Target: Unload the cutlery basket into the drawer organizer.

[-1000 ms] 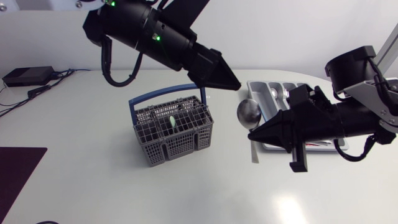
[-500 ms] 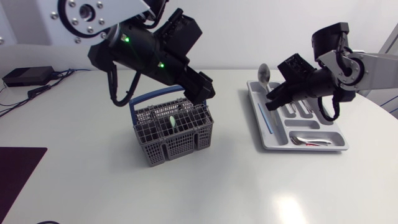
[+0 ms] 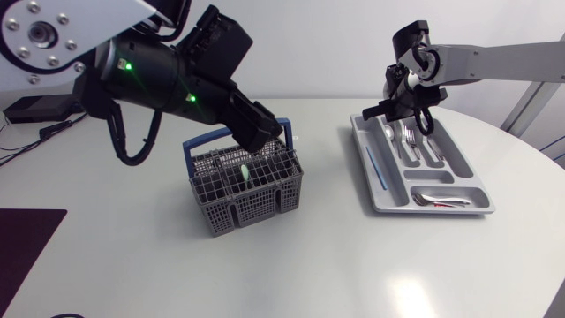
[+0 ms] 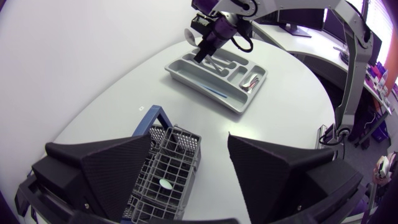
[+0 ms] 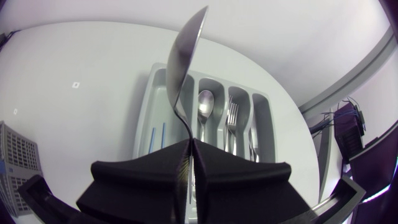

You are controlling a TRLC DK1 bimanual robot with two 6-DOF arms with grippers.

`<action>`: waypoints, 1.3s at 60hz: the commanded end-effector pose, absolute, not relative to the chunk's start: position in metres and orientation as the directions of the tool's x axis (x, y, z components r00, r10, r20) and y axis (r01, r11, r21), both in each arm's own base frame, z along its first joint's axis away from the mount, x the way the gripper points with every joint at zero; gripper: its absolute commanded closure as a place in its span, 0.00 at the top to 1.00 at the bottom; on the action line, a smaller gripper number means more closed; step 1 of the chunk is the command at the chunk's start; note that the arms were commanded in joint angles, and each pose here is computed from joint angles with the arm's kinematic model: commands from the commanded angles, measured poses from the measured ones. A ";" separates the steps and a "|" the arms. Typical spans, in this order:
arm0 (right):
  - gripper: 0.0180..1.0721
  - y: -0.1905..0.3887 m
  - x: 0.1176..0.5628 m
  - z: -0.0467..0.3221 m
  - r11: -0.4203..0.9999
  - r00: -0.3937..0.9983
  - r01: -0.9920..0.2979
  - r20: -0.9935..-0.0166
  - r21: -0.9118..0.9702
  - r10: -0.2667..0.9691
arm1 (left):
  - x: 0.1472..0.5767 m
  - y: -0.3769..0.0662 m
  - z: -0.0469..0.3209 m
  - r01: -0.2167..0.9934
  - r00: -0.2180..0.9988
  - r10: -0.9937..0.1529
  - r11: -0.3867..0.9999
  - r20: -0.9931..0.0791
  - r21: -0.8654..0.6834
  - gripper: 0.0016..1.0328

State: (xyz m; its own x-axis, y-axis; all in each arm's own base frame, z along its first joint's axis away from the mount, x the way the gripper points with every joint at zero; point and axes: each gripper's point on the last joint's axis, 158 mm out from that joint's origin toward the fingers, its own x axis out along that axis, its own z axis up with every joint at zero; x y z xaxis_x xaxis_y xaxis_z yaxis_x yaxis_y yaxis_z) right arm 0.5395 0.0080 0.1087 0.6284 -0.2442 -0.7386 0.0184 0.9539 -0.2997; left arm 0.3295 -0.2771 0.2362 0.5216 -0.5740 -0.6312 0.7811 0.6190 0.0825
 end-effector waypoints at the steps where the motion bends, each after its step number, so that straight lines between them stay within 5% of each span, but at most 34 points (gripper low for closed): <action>1: 0.05 -0.001 0.552 0.110 0.957 0.615 0.104 -0.739 -0.271 -0.276 | 0.328 -0.270 0.235 0.775 0.532 -0.565 0.624 -0.630 0.094 0.92; 55: 0.06 -0.065 0.600 0.016 0.915 0.442 0.201 -0.801 -0.351 -0.404 | 0.323 -0.266 0.233 0.777 0.534 -0.566 0.622 -0.628 0.099 0.93; 63: 0.23 -0.066 0.598 0.005 0.918 0.411 0.197 -0.821 -0.344 -0.396 | 0.321 -0.266 0.232 0.778 0.532 -0.567 0.621 -0.629 0.098 0.93; 78: 0.32 -0.050 0.595 0.004 0.941 0.405 0.173 -0.850 -0.292 -0.338 | 0.320 -0.265 0.233 0.777 0.534 -0.568 0.621 -0.627 0.099 0.93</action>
State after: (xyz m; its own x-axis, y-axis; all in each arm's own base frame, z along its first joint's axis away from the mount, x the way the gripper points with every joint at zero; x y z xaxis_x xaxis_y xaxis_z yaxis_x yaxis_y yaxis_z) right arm 0.5955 -0.0532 0.0069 0.4121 -0.3472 -0.8424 0.1548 0.9378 -0.3108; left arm 0.3220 -0.2708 0.2335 0.5223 -0.5731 -0.6315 0.7812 0.6185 0.0848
